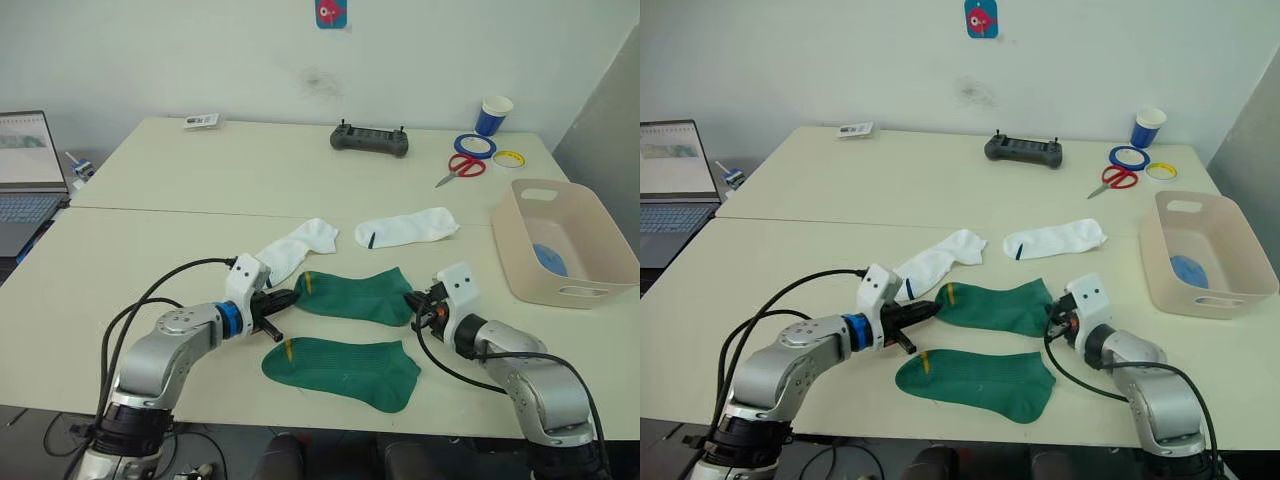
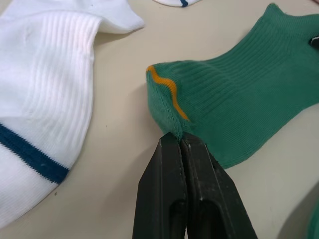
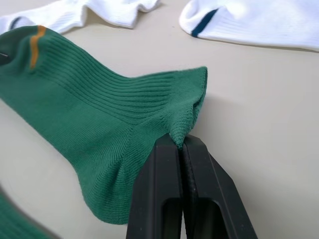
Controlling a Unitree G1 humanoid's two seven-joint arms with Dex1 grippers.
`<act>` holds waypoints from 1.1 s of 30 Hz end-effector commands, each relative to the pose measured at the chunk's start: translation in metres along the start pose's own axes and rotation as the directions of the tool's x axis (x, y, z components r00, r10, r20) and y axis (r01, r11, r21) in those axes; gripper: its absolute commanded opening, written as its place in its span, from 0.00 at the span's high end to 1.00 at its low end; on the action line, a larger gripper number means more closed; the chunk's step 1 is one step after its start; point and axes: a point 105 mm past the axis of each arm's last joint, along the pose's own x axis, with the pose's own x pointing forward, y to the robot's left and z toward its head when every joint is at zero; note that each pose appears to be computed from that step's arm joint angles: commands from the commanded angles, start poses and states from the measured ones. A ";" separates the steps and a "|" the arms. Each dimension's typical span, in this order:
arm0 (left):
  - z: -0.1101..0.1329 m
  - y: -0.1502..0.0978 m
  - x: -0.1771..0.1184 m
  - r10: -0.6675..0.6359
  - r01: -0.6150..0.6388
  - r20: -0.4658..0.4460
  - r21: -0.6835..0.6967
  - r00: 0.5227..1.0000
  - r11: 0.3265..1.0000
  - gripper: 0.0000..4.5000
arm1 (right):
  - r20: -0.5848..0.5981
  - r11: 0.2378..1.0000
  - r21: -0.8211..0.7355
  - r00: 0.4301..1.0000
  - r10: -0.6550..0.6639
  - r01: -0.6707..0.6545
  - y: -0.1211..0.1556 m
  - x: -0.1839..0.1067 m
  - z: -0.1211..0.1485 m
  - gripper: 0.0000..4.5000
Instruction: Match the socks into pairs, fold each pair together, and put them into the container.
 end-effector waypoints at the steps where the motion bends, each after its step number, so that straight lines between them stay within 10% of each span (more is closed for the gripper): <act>1: 0.006 -0.003 -0.003 0.000 0.000 0.016 0.003 1.000 1.000 1.00 | 0.008 1.000 -0.011 1.000 0.000 0.000 0.005 -0.003 0.003 0.99; 17: 0.054 -0.036 -0.072 -0.266 0.274 0.078 -0.122 0.961 0.954 1.00 | 0.211 0.963 0.043 0.944 0.253 -0.267 0.063 -0.064 0.043 0.99; 33: -0.034 -0.064 -0.075 -0.089 0.064 -0.104 -0.220 0.991 0.973 1.00 | -0.077 0.987 0.053 0.985 0.154 -0.151 0.060 -0.066 -0.026 0.99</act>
